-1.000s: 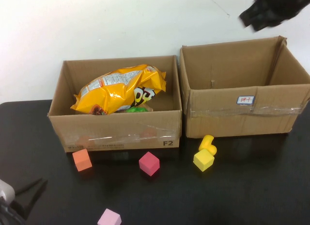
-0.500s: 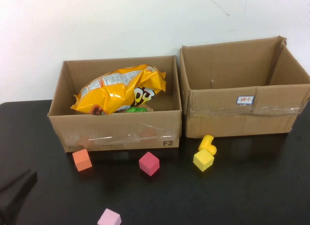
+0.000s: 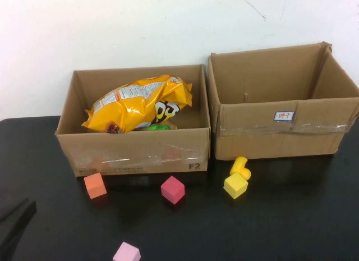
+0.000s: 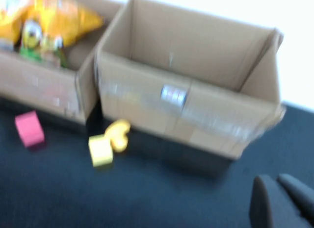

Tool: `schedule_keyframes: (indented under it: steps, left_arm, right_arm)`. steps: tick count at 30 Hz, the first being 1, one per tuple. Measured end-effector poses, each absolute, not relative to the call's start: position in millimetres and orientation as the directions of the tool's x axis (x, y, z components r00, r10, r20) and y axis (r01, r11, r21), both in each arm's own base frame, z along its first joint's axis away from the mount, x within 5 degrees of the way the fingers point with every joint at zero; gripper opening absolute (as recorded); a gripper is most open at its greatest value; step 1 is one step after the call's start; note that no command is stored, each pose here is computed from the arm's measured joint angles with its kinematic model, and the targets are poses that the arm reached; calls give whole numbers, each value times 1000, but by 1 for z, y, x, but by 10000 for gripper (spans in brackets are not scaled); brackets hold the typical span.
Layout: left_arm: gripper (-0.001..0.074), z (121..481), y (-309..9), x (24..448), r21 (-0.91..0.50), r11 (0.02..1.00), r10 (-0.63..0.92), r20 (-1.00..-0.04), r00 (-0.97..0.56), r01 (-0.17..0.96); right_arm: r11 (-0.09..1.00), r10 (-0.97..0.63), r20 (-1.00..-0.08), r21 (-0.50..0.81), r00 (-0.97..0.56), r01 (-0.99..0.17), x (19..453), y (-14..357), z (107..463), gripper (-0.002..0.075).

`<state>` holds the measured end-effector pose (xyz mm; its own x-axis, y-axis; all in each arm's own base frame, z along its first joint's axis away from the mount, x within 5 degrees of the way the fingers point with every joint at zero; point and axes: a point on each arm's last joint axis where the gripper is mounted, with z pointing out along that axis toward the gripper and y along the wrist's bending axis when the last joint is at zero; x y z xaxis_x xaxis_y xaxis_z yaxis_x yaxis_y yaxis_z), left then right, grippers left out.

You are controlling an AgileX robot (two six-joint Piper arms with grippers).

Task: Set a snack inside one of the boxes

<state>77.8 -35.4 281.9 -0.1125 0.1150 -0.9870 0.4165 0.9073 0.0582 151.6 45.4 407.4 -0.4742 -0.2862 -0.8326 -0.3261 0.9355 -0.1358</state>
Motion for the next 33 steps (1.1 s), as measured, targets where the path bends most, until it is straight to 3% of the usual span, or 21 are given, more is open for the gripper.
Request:
schedule_keyframes:
  steps: [6,10,20,33]
  left_arm:
    - [-1,282,-35,78,58,907,115,-987,-113,416]
    - [-1,281,-36,77,57,905,120,-985,-124,422]
    - [-1,278,-36,77,55,899,133,-979,-152,434]
    - [-1,277,-37,76,54,898,135,-979,-156,436]
  right_arm:
    - [936,-251,-844,-85,-474,-343,110,35,323,3]
    - [938,-194,-880,-36,-434,-346,87,30,295,3]
    - [923,-238,-921,-116,-308,-367,76,26,293,3]
    - [918,-257,-919,-136,-300,-373,76,26,293,2]
